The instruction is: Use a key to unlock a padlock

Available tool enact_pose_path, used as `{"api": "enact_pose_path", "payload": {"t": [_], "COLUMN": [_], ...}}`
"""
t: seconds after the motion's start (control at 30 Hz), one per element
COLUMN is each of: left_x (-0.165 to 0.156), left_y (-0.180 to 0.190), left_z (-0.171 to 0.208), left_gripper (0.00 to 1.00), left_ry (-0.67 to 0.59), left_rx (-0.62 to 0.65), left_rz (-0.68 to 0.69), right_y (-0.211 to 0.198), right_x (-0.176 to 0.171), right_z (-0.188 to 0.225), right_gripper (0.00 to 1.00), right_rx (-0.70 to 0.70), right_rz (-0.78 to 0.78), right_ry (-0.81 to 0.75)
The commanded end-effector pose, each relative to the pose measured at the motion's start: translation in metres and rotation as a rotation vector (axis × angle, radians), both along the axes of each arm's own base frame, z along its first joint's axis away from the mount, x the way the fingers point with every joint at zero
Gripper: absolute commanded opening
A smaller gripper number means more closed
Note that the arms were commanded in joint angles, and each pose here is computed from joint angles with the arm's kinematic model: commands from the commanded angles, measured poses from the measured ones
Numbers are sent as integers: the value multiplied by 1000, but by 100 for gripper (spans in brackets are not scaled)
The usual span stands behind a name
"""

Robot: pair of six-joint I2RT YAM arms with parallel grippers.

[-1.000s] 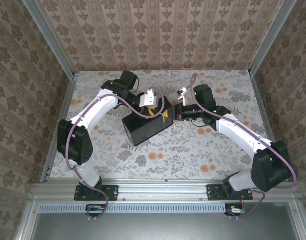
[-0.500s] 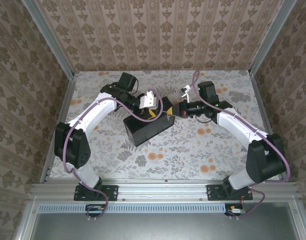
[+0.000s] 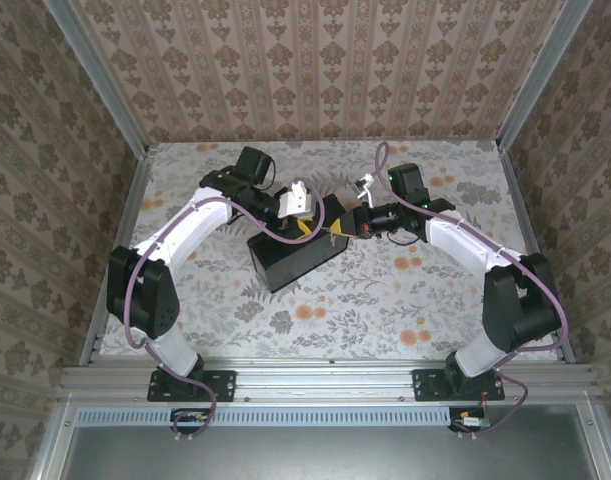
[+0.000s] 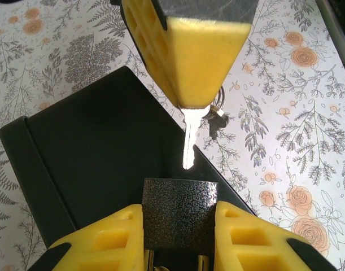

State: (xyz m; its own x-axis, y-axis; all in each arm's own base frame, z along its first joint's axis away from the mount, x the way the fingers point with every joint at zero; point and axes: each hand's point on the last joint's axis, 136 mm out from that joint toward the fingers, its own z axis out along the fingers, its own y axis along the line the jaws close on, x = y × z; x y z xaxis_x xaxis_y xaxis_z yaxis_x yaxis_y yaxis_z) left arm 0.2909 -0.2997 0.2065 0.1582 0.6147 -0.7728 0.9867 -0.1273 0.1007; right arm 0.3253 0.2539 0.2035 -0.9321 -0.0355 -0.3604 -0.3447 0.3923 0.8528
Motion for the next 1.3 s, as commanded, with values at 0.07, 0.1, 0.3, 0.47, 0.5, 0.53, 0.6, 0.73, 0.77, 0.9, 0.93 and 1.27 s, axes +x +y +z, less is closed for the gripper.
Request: {"api": "enact_pose_path", "payload": {"t": [0.07, 0.1, 0.3, 0.47, 0.5, 0.53, 0.6, 0.73, 0.77, 0.9, 0.93, 1.27], "left_x": [-12, -12, -11, -10, -10, -10, -10, -11, -12, -12, -11, -4], "left_y": [-3, -3, -2, -1, -2, -2, -2, -4, -4, -6, -6, -4], "left_z": [12, 12, 10, 9, 8, 9, 10, 10, 10, 10, 10, 6], "left_gripper": [15, 15, 15, 15, 15, 15, 15, 15, 15, 15, 15, 14], "left_ry": [25, 28, 28, 27, 26, 25, 26, 20, 19, 6, 3, -15], "left_rx": [-50, -50, -45, -39, -38, -40, -44, -45, -46, -52, -54, -55], "left_rz": [-16, -16, -12, -8, -9, -10, -10, -15, -14, -15, -12, 19], "right_y": [3, 4, 5, 5, 5, 5, 6, 12, 13, 16, 17, 19], "right_x": [5, 5, 6, 5, 5, 5, 7, 10, 11, 11, 10, -9], "right_z": [8, 9, 11, 10, 10, 9, 9, 12, 12, 13, 12, 16], "right_gripper": [0, 0, 0, 0, 0, 0, 0, 0, 0, 0, 0, 0], "right_rx": [31, 36, 51, 50, 49, 50, 56, 83, 86, 108, 110, 108], "right_rz": [28, 30, 37, 35, 35, 34, 30, 33, 35, 43, 50, 98], "right_ry": [-13, -16, -21, -17, -16, -14, -7, -2, -1, 15, 26, 56]}}
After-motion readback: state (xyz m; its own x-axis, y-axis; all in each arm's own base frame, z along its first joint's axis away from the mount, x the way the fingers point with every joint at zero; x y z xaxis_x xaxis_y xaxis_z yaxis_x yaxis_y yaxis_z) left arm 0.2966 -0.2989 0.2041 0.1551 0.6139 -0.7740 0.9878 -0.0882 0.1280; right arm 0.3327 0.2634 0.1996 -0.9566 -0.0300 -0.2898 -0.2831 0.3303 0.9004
